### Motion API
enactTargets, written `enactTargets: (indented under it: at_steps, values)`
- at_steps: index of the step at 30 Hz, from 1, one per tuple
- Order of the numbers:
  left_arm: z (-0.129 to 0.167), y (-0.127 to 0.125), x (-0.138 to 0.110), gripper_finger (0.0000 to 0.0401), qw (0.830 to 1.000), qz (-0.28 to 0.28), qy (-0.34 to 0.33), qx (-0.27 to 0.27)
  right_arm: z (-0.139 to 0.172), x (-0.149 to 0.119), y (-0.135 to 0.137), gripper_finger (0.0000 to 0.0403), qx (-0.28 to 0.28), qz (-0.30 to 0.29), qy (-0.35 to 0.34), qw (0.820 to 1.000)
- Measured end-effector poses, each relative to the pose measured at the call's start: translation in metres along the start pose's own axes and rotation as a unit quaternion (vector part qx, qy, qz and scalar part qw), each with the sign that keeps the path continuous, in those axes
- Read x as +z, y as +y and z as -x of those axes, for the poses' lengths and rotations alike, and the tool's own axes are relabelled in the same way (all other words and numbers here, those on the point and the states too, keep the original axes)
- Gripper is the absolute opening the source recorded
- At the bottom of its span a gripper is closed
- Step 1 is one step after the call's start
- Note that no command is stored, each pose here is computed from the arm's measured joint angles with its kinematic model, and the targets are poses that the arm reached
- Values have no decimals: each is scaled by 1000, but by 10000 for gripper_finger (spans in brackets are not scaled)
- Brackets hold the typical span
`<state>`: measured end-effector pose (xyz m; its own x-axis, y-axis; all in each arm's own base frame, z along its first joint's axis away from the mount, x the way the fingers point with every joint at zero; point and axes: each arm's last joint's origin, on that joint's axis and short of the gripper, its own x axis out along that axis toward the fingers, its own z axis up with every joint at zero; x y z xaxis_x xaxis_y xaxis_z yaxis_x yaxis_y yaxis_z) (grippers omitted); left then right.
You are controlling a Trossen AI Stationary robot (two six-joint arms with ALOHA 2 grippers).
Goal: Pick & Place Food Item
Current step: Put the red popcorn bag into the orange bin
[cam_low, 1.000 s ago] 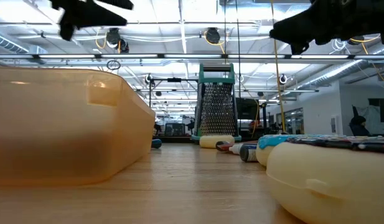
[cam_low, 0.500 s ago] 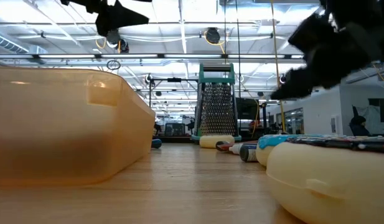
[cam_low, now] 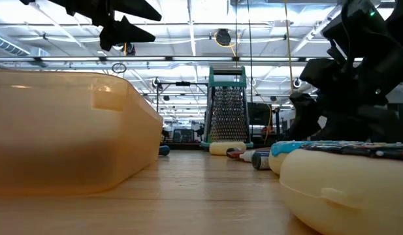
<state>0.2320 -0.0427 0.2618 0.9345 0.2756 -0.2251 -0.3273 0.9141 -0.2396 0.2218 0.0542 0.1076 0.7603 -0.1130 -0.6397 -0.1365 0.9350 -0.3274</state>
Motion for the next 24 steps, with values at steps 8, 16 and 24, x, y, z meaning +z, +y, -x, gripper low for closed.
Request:
enactTargets:
  at_steps: [8, 16, 24]
  values:
    - [1, -1, 0, 260, 1000, 13, 2, -6, -5, -3, 1, 168, -35, 39, 20, 998]
    - [1, -1, 0, 267, 1000, 25, 2, -7, -5, -4, 1, 49, -32, 40, 18, 999]
    - [1, -1, 0, 267, 1000, 28, 2, -7, 9, 10, -6, 6, -48, 9, -26, 998]
